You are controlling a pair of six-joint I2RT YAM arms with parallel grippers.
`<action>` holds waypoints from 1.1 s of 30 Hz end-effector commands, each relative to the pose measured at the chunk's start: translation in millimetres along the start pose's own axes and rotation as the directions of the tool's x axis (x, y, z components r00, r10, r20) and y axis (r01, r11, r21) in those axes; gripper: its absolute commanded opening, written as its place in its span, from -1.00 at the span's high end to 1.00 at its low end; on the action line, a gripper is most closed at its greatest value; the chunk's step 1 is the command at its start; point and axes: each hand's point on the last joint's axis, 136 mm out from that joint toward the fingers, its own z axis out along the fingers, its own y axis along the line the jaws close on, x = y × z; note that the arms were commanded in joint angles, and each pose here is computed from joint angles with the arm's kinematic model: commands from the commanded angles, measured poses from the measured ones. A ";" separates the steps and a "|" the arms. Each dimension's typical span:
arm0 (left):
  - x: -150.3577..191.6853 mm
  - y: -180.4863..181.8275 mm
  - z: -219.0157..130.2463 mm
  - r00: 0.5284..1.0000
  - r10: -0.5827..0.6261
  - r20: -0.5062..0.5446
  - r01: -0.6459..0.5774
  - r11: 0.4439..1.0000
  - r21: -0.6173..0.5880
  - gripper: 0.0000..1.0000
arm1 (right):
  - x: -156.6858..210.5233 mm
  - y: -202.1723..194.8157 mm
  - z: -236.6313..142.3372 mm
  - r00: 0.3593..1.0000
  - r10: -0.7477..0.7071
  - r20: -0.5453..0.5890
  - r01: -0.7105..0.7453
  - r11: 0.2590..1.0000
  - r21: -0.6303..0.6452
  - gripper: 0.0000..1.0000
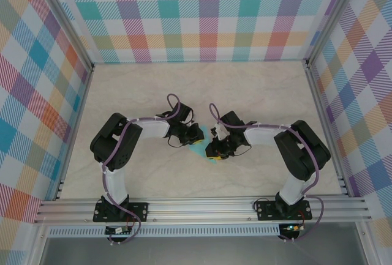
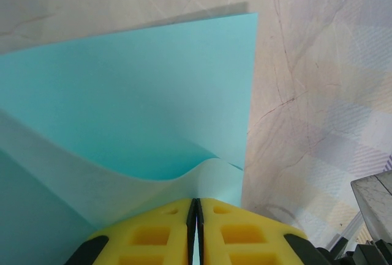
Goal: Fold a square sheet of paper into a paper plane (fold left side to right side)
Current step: Fourth fold the wing at the center of the table.
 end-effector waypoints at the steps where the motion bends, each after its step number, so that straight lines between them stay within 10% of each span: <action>1: 21.8 36.3 2.5 0.998 -0.047 -0.044 0.040 0.990 -0.134 0.74 | 13.9 -14.2 6.2 0.999 0.017 -0.043 -0.015 0.999 0.046 0.45; 33: 20.8 38.1 2.1 0.998 -0.042 -0.041 0.036 0.988 -0.149 0.75 | 49.6 -43.3 5.1 0.990 0.068 -0.125 -0.046 0.985 0.167 0.51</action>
